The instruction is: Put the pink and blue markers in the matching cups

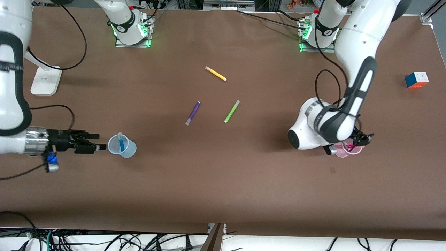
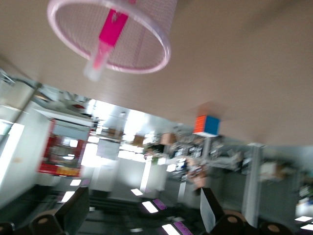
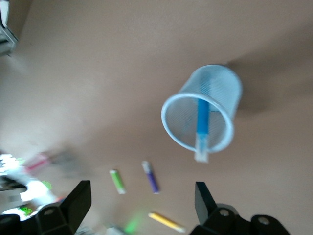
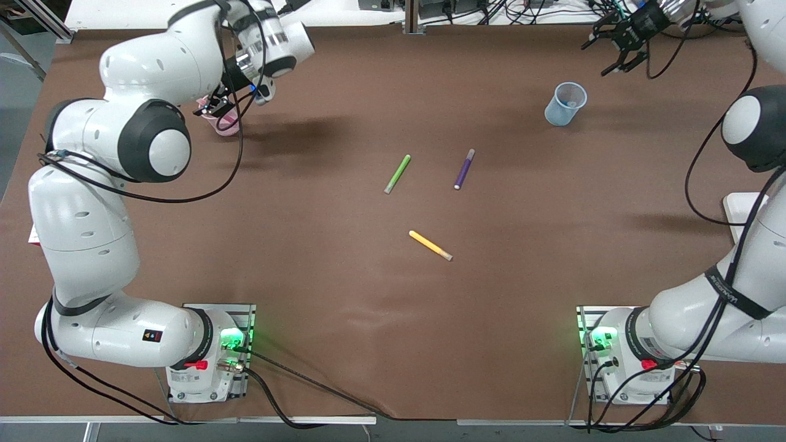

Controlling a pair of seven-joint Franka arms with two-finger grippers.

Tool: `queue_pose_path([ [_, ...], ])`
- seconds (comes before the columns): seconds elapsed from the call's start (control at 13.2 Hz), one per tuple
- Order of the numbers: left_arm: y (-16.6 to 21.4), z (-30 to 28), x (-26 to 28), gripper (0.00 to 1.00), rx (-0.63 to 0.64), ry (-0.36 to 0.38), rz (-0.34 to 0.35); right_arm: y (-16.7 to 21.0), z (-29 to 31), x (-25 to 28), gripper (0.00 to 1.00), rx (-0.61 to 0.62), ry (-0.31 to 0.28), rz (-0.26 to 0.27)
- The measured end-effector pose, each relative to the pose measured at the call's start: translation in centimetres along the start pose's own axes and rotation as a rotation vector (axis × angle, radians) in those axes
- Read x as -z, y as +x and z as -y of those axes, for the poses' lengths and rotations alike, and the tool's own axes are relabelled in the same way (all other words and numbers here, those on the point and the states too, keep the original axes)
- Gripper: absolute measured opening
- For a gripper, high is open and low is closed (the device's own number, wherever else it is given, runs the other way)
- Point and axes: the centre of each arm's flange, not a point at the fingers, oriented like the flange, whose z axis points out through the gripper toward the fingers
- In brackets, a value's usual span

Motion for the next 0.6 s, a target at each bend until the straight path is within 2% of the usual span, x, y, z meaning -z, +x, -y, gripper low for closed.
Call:
queue_pose_path([
  [0.23,-4.9,-0.7,2.6,1.00,0.345,-0.262,-0.090,-6.7,3.8,5.8,0.96,0.122,-0.269,-0.085],
  [0.38,-6.3,-1.3,4.2,1.00,0.519,-0.383,-0.130,-11.6,6.1,8.2,0.98,0.186,-0.446,-0.108],
  [0.45,-6.5,-1.3,5.0,1.00,0.564,-0.429,-0.175,-14.1,7.0,9.4,0.99,0.207,-0.510,-0.107],
  [0.6,-6.6,-0.4,5.8,1.00,0.608,-0.527,-0.284,-17.8,7.4,11.8,0.99,0.237,-0.560,-0.100],
])
